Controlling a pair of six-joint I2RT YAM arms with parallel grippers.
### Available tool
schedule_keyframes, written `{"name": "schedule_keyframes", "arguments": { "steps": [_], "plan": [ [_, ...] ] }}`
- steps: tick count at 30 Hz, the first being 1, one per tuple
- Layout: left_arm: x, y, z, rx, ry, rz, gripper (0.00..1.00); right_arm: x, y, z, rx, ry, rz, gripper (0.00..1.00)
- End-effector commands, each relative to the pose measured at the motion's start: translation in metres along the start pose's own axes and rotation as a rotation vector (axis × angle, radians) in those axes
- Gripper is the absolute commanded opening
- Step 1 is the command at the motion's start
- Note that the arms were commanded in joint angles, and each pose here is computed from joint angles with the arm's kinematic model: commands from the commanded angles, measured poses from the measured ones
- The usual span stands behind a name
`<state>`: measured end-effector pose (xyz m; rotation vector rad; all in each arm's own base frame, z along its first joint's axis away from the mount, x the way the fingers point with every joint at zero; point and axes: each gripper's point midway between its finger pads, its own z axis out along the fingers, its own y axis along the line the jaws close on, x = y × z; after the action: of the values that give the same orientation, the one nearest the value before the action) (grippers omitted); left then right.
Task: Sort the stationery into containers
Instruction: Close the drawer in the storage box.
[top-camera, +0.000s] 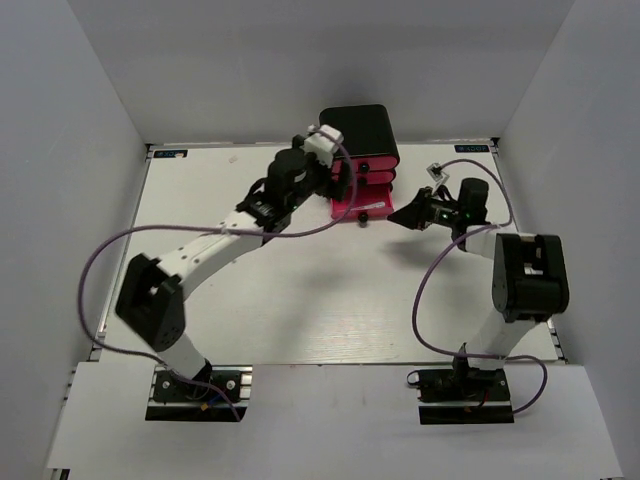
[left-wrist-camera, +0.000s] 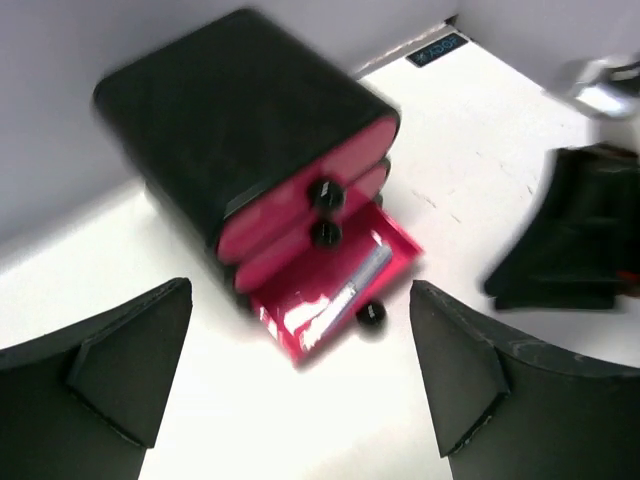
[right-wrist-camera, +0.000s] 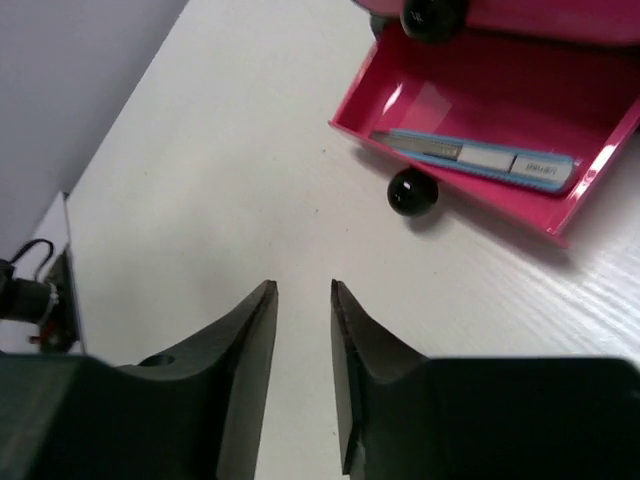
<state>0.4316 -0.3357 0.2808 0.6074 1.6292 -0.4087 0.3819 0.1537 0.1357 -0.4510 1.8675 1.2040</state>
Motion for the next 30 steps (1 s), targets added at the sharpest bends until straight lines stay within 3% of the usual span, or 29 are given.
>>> {"name": "schedule_keyframes", "arguments": {
  "steps": [1, 2, 3, 5, 10, 20, 30],
  "plan": [
    [0.031, 0.008, -0.048, -0.090, 0.075, -0.229, 0.99, 0.022, -0.012, 0.025, 0.071, 0.081, 0.205, 0.36],
    [0.061, 0.004, -0.061, -0.097, 0.122, -0.294, 0.99, 0.028, -0.016, 0.032, 0.102, 0.089, 0.259, 0.37],
    [0.050, 0.006, -0.079, -0.107, 0.082, -0.329, 0.99, 0.031, -0.016, 0.036, 0.116, 0.092, 0.304, 0.38],
    [0.078, 0.009, -0.100, -0.160, 0.102, -0.408, 0.99, 0.038, -0.022, 0.043, 0.163, 0.082, 0.359, 0.44],
    [0.083, 0.020, -0.143, -0.231, 0.032, -0.508, 0.99, 0.055, -0.028, 0.063, 0.218, 0.085, 0.511, 0.53],
    [0.099, 0.026, -0.167, -0.295, 0.082, -0.509, 0.99, 0.062, -0.052, 0.090, 0.302, 0.044, 0.611, 0.56],
    [0.108, 0.032, -0.182, -0.343, 0.098, -0.540, 0.99, 0.046, -0.071, 0.109, 0.303, -0.039, 0.541, 0.54]
  ]
}}
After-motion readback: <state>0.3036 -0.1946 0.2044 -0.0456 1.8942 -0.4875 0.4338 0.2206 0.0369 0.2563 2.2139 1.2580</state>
